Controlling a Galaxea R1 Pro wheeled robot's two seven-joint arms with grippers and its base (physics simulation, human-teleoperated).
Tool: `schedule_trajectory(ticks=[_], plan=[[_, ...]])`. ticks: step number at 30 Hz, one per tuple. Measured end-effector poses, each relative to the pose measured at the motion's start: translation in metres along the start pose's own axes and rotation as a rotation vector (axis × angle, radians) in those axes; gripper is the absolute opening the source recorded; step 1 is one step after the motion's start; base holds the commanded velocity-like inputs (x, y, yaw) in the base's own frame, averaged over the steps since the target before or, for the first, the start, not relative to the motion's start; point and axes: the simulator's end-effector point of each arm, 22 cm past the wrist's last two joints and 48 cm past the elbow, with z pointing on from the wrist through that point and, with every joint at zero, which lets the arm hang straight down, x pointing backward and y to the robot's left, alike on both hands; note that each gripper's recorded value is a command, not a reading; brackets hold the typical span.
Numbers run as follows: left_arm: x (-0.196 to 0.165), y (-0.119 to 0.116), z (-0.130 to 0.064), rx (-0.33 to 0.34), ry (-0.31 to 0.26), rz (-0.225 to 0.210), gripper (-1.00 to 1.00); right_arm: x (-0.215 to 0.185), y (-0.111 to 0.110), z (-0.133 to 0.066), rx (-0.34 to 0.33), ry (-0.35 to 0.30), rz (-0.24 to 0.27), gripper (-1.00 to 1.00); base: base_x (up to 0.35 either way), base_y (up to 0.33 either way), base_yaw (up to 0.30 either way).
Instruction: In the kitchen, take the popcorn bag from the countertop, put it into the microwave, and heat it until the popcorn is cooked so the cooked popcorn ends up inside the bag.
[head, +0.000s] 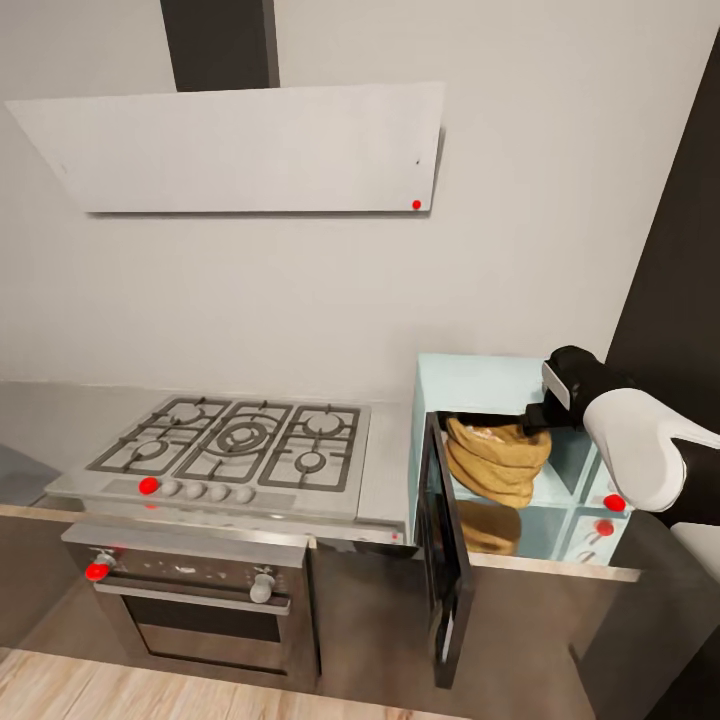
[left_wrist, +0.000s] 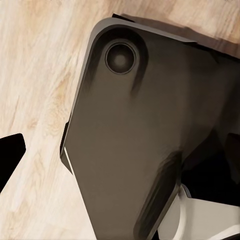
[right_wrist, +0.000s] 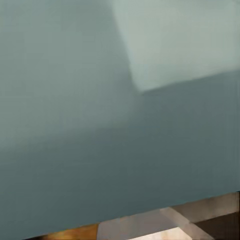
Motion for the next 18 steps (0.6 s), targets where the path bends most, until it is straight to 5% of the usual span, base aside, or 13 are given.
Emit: schedule_trajectory(ticks=[4, 11, 18], plan=[[0.000, -0.002, 0.001, 0.000, 0.005, -0.002, 1.00, -0.004, 0.003, 0.003, -0.010, -0.004, 0.009, 1.00, -0.115, 0.000, 0.000], [-0.001, -0.003, 0.002, -0.001, 0.009, -0.002, 1.00, -0.036, 0.006, -0.015, -0.081, -0.092, 0.083, 1.00, -0.331, 0.000, 0.000], [-0.001, -0.003, 0.002, -0.001, 0.010, -0.001, 1.00, -0.048, 0.003, -0.024, -0.094, -0.129, 0.099, 1.00, -0.344, 0.000, 0.000]])
